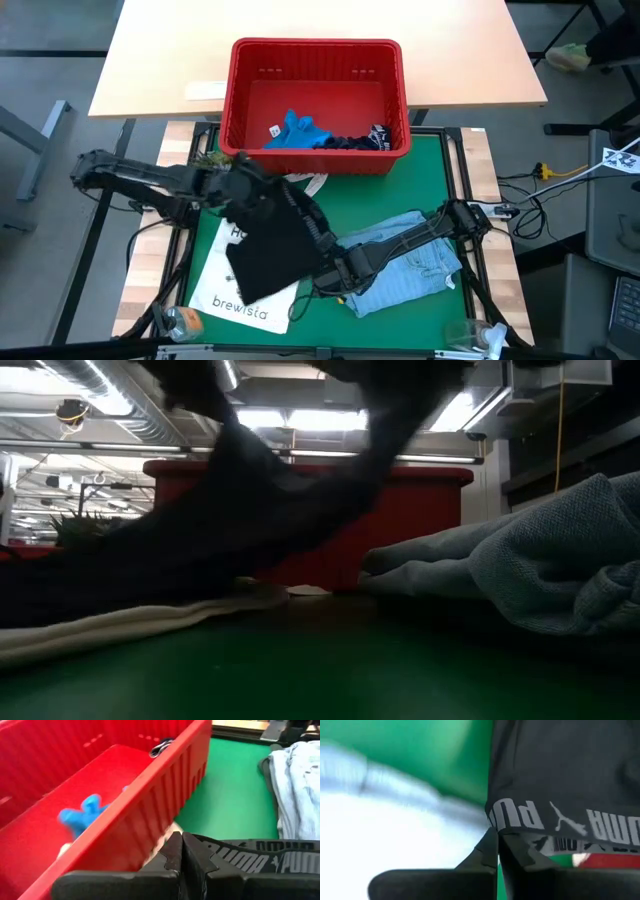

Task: Fold Laundry from Bin
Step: Fold the black boxer

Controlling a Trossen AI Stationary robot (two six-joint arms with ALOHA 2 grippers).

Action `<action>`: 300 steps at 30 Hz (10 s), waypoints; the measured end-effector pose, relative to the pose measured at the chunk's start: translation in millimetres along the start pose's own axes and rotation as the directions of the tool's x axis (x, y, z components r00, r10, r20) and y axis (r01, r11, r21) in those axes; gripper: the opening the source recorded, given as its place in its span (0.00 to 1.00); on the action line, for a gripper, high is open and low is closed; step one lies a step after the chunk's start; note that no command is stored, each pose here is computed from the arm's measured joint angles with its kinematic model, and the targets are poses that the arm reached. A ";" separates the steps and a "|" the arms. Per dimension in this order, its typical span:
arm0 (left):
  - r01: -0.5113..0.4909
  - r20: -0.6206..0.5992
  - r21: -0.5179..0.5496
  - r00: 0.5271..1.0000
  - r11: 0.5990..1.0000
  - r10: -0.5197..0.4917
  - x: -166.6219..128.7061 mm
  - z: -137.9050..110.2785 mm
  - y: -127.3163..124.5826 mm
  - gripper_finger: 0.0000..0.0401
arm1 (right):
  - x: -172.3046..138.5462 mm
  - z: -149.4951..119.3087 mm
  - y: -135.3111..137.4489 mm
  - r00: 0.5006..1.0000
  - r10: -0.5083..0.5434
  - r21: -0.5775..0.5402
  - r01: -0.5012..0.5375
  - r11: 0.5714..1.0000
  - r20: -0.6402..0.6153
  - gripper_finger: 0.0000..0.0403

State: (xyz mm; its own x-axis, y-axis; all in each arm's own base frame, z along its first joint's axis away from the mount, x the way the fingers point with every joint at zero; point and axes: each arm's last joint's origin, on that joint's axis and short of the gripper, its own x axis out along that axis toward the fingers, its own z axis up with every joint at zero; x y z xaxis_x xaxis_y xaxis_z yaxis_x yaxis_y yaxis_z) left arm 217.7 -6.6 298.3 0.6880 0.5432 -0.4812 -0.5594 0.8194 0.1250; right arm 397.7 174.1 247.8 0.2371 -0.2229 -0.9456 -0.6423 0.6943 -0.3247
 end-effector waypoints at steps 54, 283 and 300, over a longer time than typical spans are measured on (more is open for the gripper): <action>0.588 -0.250 -0.234 0.733 0.774 -0.632 20.2 -6.3 -85.1 0.25 | 44.3 -31.7 29.5 0.947 0.119 -0.089 -0.152 0.984 -0.298 0.01; -0.218 -0.621 0.104 0.748 0.970 0.235 32.5 -97.5 -119.6 0.20 | 79.1 -80.8 -77.1 0.994 -0.005 -0.094 0.015 0.995 0.110 0.38; -0.338 -0.680 0.180 0.636 0.924 0.365 62.4 -141.0 -74.9 0.20 | 126.2 -115.5 -58.7 0.992 0.115 -0.039 -0.113 0.993 0.053 0.38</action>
State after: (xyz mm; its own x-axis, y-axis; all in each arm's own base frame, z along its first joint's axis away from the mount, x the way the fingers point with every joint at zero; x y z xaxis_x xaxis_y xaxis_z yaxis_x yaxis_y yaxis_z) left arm 237.4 -59.9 136.6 -0.0808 0.5201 -0.8503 -0.6659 0.6066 0.4343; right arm 381.2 26.2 145.1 0.1997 -0.1050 -0.9742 -0.6932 0.6875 -0.2162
